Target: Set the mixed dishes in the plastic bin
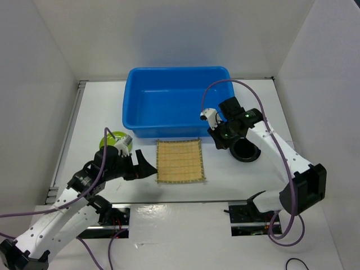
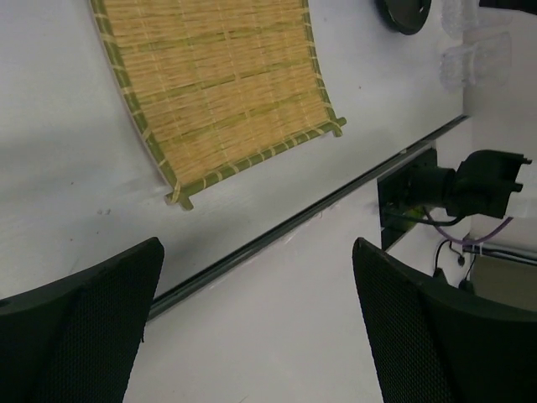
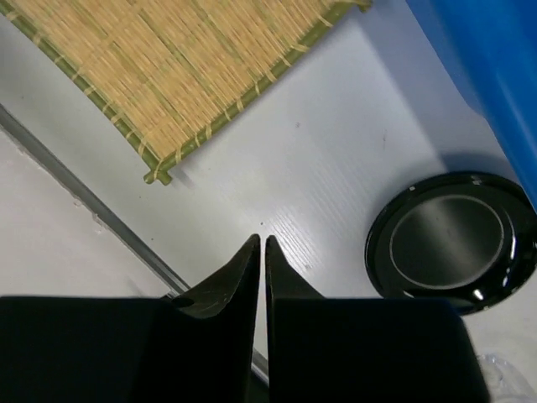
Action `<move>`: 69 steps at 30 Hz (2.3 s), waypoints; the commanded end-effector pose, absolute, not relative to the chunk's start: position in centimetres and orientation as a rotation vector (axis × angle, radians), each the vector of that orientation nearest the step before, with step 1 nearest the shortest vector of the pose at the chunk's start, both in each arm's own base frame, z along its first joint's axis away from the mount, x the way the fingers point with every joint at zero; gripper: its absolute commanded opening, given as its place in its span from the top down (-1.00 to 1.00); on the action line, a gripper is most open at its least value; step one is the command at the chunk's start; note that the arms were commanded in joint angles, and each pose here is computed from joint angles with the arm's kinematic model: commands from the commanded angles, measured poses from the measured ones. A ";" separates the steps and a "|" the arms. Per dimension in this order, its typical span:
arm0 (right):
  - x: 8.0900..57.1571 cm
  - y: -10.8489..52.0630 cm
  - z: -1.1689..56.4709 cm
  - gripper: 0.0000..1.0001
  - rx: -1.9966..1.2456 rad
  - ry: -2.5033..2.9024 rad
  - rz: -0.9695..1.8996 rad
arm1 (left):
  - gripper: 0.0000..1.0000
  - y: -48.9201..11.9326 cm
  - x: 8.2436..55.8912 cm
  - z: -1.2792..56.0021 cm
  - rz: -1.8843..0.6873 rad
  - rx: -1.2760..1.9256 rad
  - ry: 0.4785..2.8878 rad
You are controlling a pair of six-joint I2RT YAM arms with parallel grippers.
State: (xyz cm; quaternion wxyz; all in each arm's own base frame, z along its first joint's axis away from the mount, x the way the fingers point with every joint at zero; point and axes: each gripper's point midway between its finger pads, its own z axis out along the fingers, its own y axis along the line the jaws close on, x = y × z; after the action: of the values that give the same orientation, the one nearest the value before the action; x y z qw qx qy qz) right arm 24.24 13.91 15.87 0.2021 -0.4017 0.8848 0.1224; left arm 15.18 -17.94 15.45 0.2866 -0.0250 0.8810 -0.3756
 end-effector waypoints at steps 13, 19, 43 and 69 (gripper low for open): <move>24.4 20.9 8.0 1.00 -1.356 2.476 0.642 | -0.91 -20.8 18.4 9.7 -1.179 -0.316 2.299; 22.5 22.1 5.9 1.00 -1.442 2.470 0.774 | -0.98 -21.4 19.1 6.9 -1.165 -0.358 2.366; 20.6 22.6 -0.6 1.00 -1.515 2.751 0.673 | -0.73 -25.6 22.0 1.7 -1.299 -0.276 2.439; 26.0 11.2 20.7 1.00 -0.887 2.112 0.617 | 1.00 -23.7 17.5 20.2 -1.269 -0.109 2.287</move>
State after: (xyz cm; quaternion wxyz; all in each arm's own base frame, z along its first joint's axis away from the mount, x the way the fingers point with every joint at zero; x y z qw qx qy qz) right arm 26.65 12.86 18.34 0.3143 -0.3677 0.8426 0.2367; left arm 18.22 -24.14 15.16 0.2332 -0.0566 0.8596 -0.4511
